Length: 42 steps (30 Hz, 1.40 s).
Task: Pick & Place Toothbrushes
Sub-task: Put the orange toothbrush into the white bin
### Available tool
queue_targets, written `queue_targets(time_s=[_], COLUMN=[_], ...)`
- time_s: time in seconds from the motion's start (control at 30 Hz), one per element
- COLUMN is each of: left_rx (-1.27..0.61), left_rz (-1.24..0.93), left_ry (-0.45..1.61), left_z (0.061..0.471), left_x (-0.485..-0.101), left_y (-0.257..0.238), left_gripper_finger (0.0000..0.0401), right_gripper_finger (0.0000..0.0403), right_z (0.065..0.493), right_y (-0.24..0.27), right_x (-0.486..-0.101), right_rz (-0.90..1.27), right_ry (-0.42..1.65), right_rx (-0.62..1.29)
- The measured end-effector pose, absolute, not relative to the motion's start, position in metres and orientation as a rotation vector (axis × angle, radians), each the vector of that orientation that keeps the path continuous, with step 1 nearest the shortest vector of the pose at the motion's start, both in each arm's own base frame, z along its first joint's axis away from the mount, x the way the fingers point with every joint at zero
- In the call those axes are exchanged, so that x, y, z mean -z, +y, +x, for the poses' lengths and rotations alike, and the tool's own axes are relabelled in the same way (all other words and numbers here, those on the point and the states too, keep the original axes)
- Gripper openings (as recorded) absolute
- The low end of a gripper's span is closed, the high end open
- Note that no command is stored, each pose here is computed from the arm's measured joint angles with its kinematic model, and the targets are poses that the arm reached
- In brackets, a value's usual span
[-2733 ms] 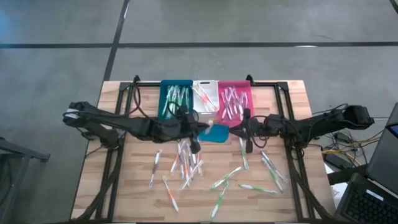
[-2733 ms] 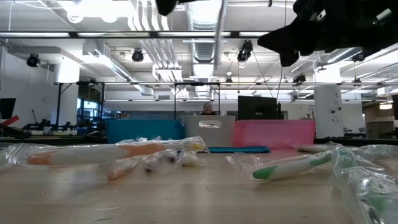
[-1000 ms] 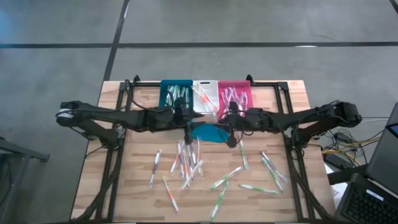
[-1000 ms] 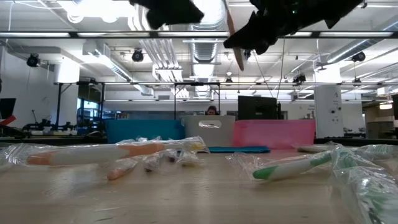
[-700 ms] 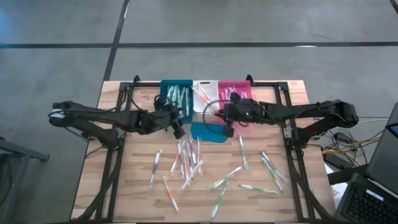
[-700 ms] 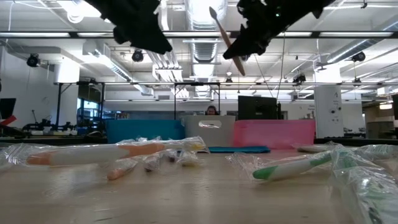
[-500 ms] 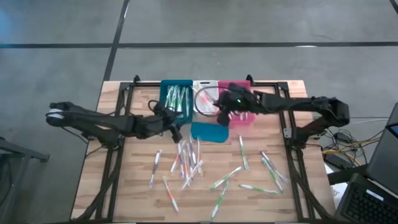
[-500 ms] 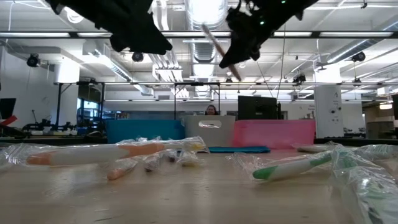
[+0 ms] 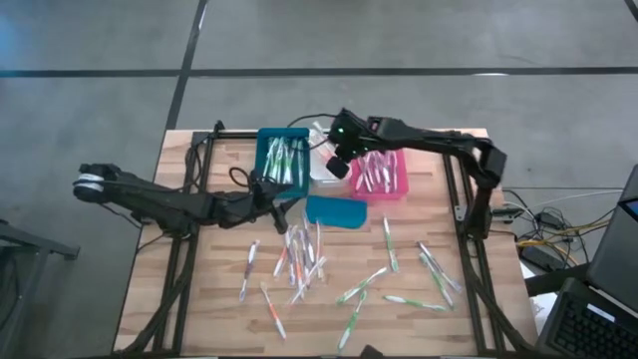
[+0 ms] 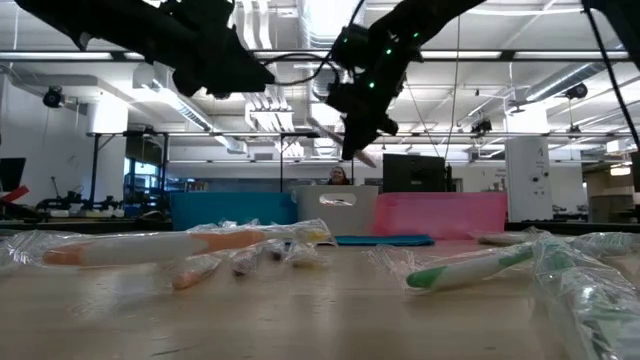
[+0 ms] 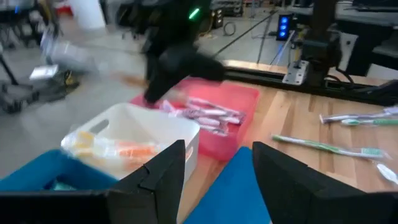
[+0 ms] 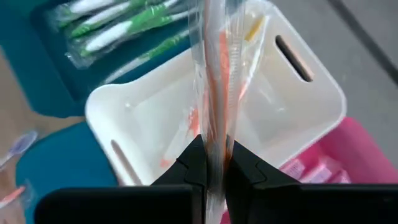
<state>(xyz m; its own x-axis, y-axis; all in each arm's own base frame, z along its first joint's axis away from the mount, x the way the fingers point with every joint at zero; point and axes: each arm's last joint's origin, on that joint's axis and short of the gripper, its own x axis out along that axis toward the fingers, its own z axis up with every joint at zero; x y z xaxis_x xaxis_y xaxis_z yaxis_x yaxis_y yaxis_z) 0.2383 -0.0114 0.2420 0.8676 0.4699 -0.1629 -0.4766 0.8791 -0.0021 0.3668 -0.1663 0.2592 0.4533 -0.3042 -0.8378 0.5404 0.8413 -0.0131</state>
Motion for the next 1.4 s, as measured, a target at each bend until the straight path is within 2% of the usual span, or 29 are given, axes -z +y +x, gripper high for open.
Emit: queue_targets(time_s=[0.47, 0.87, 1.4], left_rx=[-0.416, -0.395, -0.388], left_rz=[0.003, 0.000, 0.032], left_ry=[0.121, 0.111, 0.126], left_z=[0.222, 0.220, 0.219], left_x=[-0.260, -0.262, -0.261], left_y=[-0.025, -0.029, -0.030], left_gripper_finger=[0.0191, 0.0190, 0.0190], right_gripper_finger=[0.0019, 0.0019, 0.0095], right_z=[0.403, 0.396, 0.394], right_y=[-0.196, -0.209, -0.211], right_x=[-0.223, -0.205, -0.204], right_rz=[0.394, 0.565, 0.598], right_ry=[1.088, 1.126, 1.118], right_rx=[0.548, 0.575, 0.592])
